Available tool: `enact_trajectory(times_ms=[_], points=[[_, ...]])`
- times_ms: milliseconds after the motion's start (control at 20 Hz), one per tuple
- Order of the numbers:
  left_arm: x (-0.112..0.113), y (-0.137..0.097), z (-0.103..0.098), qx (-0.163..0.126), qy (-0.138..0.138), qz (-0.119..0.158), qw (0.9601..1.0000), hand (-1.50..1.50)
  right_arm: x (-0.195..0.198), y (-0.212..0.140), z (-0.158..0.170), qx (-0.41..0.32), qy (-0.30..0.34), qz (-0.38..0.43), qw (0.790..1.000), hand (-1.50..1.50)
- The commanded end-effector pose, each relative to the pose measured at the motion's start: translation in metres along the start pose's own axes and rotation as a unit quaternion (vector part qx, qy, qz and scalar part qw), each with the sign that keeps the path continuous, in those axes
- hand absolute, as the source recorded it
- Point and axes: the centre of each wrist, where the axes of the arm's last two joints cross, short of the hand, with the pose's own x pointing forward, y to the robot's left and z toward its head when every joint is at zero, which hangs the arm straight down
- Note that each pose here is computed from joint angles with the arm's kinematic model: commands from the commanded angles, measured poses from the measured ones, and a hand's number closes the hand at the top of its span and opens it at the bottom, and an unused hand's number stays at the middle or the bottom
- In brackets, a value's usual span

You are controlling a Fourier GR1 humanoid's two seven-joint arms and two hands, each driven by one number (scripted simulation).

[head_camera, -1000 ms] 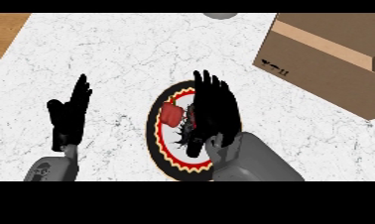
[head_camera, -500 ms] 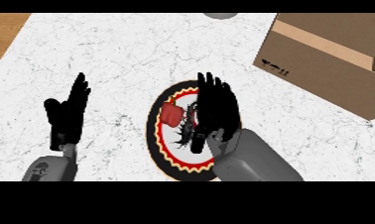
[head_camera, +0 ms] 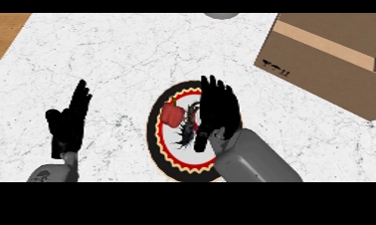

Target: Pick the can from the plate and place it in the cardboard box

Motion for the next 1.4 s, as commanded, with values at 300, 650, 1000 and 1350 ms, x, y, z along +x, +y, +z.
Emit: enact_trajectory(times_ms=[300,650,1000,1350], points=[[0.017,-0.006,-0.010,0.005,0.002,-0.002,1.0000,0.00,0.013,0.024,0.004,-0.009,-0.005,0.009,1.000,1.50],[0.014,-0.008,-0.002,-0.005,0.002,0.000,1.0000,0.00,0.011,0.000,0.002,-0.069,-0.011,0.028,0.997,1.50],[-0.006,0.009,0.005,0.012,0.011,-0.007,0.9999,0.00,-0.071,0.029,0.026,-0.020,-0.057,0.046,0.997,1.50],[0.015,0.002,-0.009,-0.001,0.004,-0.002,1.0000,0.00,-0.090,-0.010,0.051,-0.081,-0.086,0.065,0.991,1.50]])
